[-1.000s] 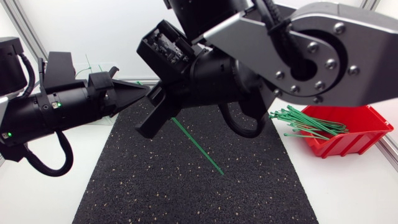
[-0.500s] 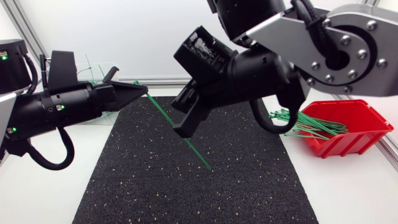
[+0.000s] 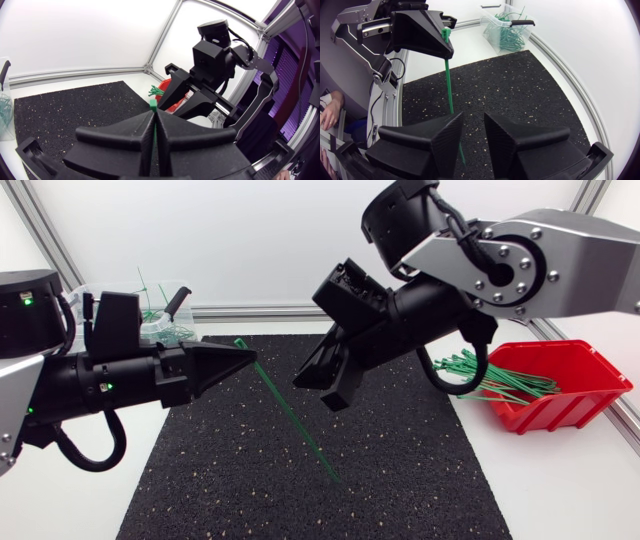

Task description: Take a green cable tie from the red box, thread the tail through the head to close it, then place it in the transparent bin on the left.

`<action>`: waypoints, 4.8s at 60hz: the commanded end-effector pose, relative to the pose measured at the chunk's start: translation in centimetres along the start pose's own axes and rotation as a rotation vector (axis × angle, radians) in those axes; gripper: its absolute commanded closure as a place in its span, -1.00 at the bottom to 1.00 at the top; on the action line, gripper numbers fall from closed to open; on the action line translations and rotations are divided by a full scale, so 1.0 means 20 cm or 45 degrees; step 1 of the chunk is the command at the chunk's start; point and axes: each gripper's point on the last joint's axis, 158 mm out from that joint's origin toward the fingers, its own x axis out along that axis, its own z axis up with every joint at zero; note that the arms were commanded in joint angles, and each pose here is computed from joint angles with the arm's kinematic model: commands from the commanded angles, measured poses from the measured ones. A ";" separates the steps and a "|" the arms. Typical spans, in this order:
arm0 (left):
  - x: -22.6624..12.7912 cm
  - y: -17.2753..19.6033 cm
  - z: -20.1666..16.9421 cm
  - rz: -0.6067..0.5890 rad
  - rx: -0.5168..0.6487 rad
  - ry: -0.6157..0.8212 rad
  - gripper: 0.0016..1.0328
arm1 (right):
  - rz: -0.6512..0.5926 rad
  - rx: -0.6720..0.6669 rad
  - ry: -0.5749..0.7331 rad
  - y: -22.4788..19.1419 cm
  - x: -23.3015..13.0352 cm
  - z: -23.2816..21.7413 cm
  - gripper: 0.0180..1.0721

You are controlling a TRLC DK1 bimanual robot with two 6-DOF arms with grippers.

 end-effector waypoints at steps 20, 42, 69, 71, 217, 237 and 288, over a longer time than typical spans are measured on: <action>-0.02 -0.13 -0.10 -0.168 0.123 0.036 0.94 | 0.247 -0.063 -0.038 0.23 0.03 0.10 0.11; -0.04 -0.19 -0.12 -0.225 0.133 0.046 0.94 | 0.348 -0.064 -0.081 0.29 0.02 0.13 0.54; -0.05 -0.19 -0.12 -0.225 0.119 0.051 0.94 | 0.355 -0.091 -0.119 0.34 -0.04 0.16 0.89; -0.05 -0.18 -0.11 -0.217 0.114 0.049 0.93 | 0.357 -0.091 -0.121 0.35 -0.05 0.17 0.89; -0.08 -0.17 -0.05 -0.259 -0.159 -0.052 0.14 | 0.563 0.281 -0.177 0.33 0.02 0.16 0.89; -0.10 -0.16 -0.02 -0.253 -0.166 -0.080 0.53 | 0.586 0.291 -0.175 0.34 0.03 0.15 0.89; -0.10 -0.18 -0.03 -0.275 -0.175 -0.071 0.78 | 0.599 0.294 -0.191 0.34 0.02 0.16 0.89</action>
